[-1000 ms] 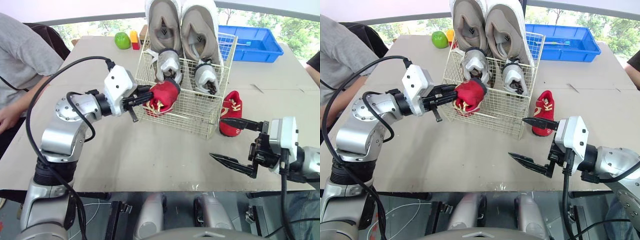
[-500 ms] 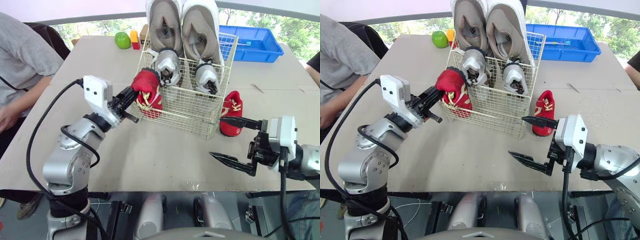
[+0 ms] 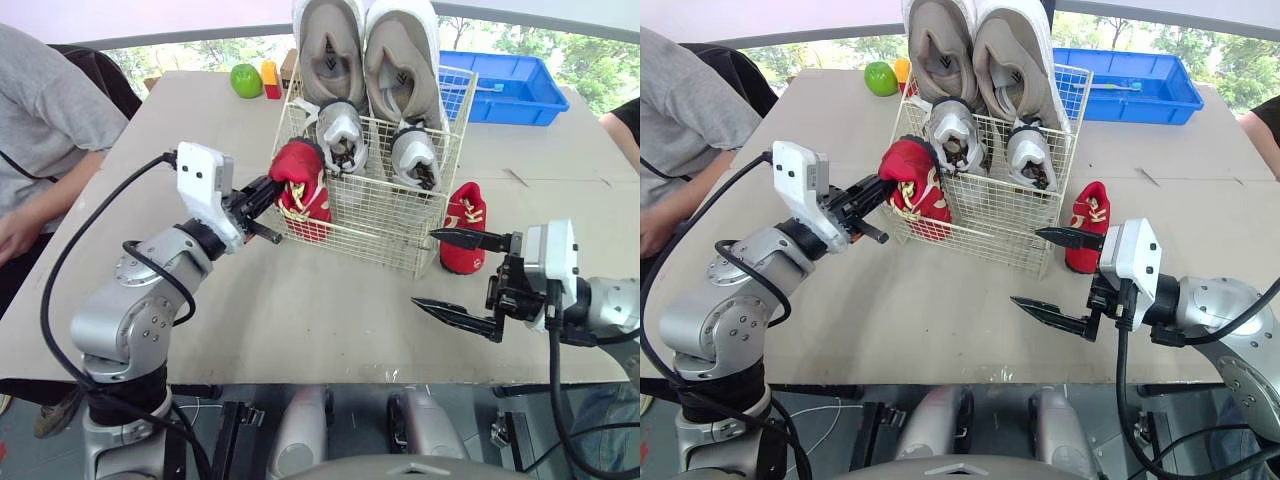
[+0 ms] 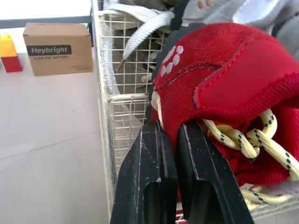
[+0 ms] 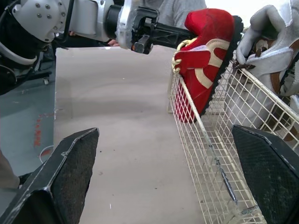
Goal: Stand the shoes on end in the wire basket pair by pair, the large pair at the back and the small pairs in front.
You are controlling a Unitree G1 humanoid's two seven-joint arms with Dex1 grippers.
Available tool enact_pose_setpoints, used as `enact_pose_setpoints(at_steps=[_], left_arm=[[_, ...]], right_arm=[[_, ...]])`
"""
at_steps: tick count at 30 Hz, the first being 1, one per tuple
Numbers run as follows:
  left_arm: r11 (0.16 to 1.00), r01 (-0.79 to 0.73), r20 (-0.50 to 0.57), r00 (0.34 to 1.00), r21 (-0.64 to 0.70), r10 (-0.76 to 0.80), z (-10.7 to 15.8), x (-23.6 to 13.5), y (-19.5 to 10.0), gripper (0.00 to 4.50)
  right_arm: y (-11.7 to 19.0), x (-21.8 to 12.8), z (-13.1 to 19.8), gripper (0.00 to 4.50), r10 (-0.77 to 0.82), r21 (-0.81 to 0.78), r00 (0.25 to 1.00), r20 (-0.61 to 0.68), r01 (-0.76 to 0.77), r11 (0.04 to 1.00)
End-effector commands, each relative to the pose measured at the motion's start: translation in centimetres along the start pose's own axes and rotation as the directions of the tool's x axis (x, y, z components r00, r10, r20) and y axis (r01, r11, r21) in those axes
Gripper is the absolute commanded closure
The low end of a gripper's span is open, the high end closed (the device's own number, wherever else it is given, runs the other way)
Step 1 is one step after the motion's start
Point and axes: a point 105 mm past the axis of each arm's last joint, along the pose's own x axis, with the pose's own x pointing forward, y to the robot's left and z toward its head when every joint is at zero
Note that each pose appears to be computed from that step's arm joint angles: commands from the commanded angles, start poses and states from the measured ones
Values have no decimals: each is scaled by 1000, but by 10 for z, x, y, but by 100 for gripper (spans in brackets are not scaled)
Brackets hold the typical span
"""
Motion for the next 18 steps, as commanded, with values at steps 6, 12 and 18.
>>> enact_pose_setpoints(at_steps=[6,12,18], left_arm=[[995,49,19,999,84,-51,13,-5,2,235],[994,-103,119,987,-29,106,41,-21,35,183],[953,213,419,902,-214,-107,99,-29,1,183]], right_arm=[[4,-1,6,9,-23,-18,1000,5,23,1000],[-36,-17,-22,9,-235,16,957,-171,241,970],[-76,-48,-13,9,-379,177,908,-177,408,896]])
